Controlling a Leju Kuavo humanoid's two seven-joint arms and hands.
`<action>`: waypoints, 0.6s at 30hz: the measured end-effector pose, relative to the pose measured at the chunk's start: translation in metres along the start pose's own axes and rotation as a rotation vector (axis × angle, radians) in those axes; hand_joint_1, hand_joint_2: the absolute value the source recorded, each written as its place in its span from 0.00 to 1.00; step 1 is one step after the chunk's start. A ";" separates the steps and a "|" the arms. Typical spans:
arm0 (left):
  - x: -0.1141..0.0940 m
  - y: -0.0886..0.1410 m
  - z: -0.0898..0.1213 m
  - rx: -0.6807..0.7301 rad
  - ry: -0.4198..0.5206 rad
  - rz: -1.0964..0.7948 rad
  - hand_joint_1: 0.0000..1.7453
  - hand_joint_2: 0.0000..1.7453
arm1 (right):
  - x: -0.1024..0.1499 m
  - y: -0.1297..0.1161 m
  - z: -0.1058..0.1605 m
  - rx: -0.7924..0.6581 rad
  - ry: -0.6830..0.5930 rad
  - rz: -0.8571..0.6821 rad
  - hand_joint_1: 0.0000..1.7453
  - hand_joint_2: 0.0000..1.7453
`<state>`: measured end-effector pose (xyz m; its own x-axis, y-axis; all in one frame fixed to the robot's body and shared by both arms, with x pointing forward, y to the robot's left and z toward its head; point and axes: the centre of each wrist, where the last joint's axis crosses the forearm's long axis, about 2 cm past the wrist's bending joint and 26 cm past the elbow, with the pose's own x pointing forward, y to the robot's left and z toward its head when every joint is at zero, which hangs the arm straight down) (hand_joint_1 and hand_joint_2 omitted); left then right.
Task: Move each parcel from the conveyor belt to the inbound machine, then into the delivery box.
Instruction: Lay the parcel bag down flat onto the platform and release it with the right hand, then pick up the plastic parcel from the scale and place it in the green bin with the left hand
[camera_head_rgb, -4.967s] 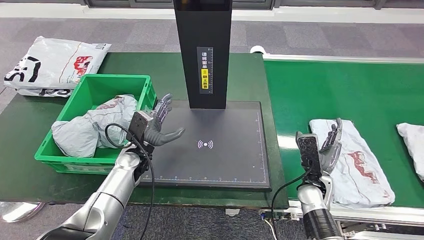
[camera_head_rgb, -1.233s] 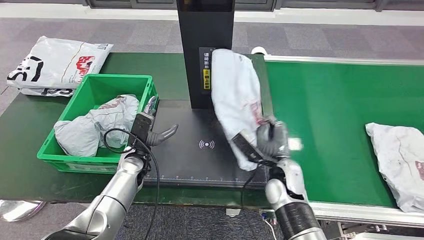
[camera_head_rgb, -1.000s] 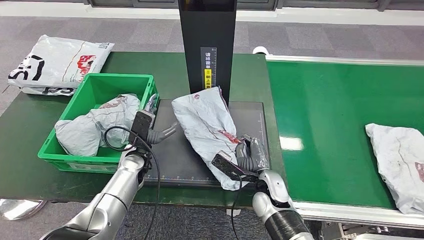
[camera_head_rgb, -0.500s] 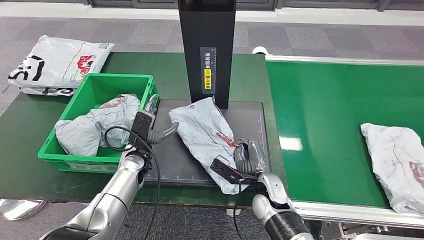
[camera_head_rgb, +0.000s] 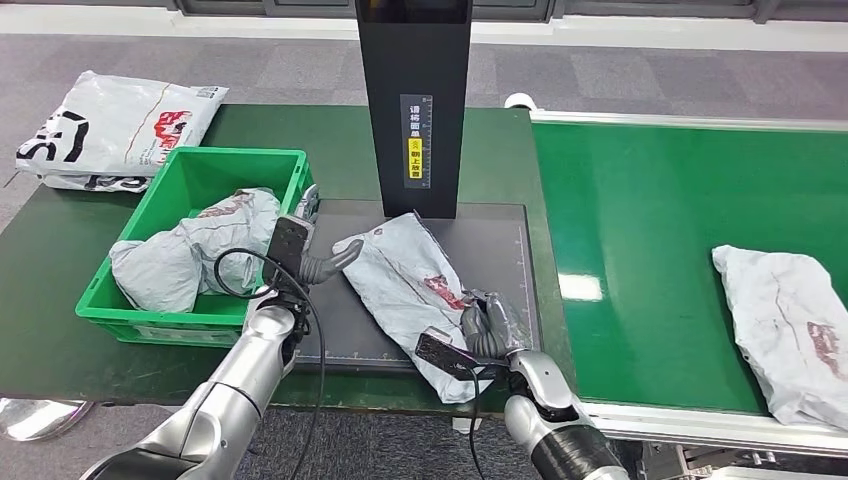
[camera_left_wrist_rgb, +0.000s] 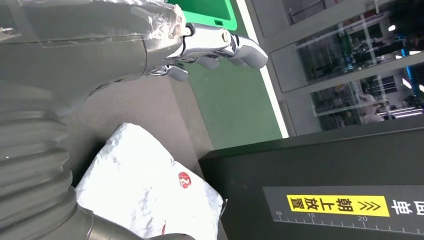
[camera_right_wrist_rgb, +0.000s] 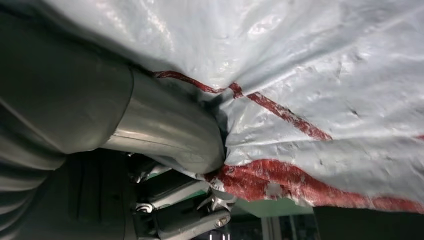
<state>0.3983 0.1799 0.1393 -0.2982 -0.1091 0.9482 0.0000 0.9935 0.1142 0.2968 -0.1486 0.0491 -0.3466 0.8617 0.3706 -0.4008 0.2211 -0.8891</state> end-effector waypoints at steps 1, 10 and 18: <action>0.001 -0.001 0.000 0.001 0.003 0.001 0.00 1.00 | 0.000 0.001 0.000 0.015 0.011 0.012 0.00 1.00; 0.000 -0.010 0.015 -0.032 -0.038 -0.044 0.00 1.00 | -0.011 -0.016 0.012 -0.714 -0.073 -0.519 0.00 1.00; -0.003 -0.022 0.020 -0.138 -0.032 -0.080 0.00 1.00 | -0.024 -0.019 0.012 -0.684 -0.076 -0.749 0.00 1.00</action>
<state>0.3801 0.1593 0.1276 -0.3331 -0.1841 0.9247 0.1059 0.9672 0.2307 0.3026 -0.1789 0.0598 -0.2678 0.3682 0.8904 0.0262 0.9266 -0.3752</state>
